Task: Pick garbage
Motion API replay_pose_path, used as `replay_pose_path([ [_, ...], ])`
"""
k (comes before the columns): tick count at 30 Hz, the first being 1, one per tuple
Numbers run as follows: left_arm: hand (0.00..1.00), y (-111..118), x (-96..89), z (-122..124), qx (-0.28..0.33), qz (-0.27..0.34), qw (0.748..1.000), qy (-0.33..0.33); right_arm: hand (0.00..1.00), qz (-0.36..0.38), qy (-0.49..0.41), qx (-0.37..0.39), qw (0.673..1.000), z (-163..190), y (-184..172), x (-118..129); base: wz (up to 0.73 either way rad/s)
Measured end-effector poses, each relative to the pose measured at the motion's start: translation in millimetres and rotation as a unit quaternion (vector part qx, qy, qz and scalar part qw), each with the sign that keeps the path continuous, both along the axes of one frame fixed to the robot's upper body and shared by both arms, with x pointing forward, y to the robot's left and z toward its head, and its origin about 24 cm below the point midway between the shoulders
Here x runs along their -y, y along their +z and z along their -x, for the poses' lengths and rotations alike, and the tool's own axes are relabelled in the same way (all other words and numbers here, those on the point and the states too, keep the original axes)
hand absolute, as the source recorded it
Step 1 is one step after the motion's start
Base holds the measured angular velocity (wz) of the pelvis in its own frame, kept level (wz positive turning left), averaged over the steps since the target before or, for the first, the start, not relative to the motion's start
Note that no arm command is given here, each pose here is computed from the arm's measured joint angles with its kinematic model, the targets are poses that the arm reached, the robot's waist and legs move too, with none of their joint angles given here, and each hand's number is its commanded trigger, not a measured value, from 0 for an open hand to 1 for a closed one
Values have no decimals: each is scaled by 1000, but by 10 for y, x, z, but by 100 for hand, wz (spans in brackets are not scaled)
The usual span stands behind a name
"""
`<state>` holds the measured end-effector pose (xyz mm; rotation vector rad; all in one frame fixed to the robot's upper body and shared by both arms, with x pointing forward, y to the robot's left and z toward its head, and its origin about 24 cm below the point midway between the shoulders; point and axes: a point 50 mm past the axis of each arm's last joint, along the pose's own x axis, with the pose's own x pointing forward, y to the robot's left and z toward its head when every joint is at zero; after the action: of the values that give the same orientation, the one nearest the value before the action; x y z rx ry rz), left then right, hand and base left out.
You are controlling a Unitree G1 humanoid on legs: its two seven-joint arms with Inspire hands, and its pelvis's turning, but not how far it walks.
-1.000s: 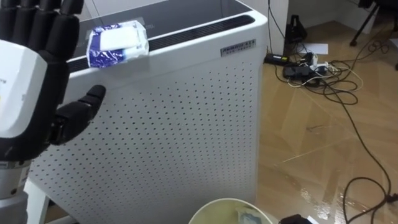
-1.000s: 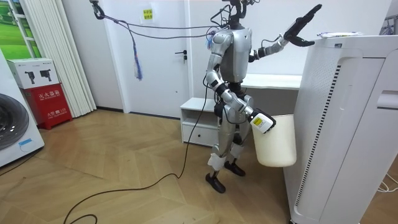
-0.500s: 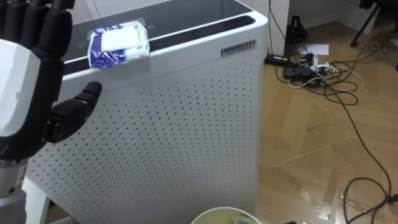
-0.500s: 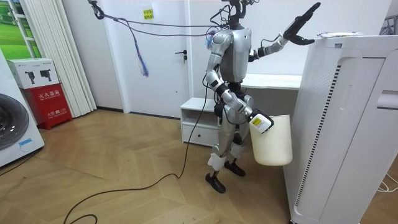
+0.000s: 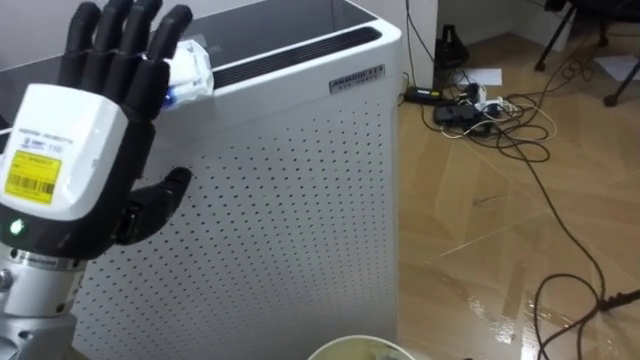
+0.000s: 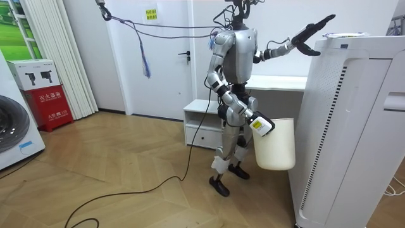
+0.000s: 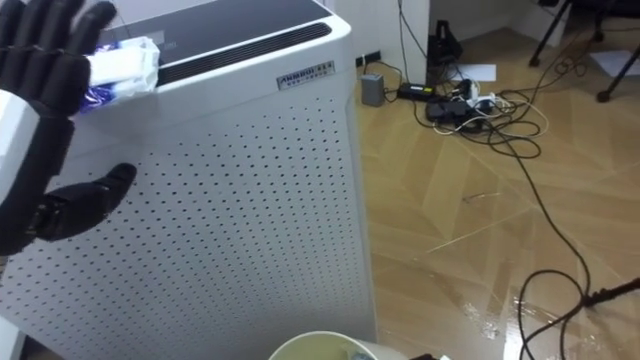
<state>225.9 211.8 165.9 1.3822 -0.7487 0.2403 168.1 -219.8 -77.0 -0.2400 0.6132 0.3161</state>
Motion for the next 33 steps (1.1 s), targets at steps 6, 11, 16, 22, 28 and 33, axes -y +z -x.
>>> replay_pose_path([
  [6,0,-13,6,-12,-17,-6,1000,0,100,9,11,11,1000,-32,49,6,0],
  [11,0,9,3,-43,-22,-8,1000,5,100,11,17,19,1000,-54,78,-13,-3],
  [16,0,75,-28,-135,-25,-6,999,22,100,27,22,12,999,-39,66,10,0],
  [22,0,78,-35,-156,-36,-10,999,24,100,37,24,-1,999,20,46,64,-3],
  [28,0,70,-49,-176,-40,-5,999,25,100,37,27,-2,999,20,49,70,-1],
  [33,0,44,-80,-199,-49,3,998,28,100,40,21,-10,999,26,39,86,0],
])
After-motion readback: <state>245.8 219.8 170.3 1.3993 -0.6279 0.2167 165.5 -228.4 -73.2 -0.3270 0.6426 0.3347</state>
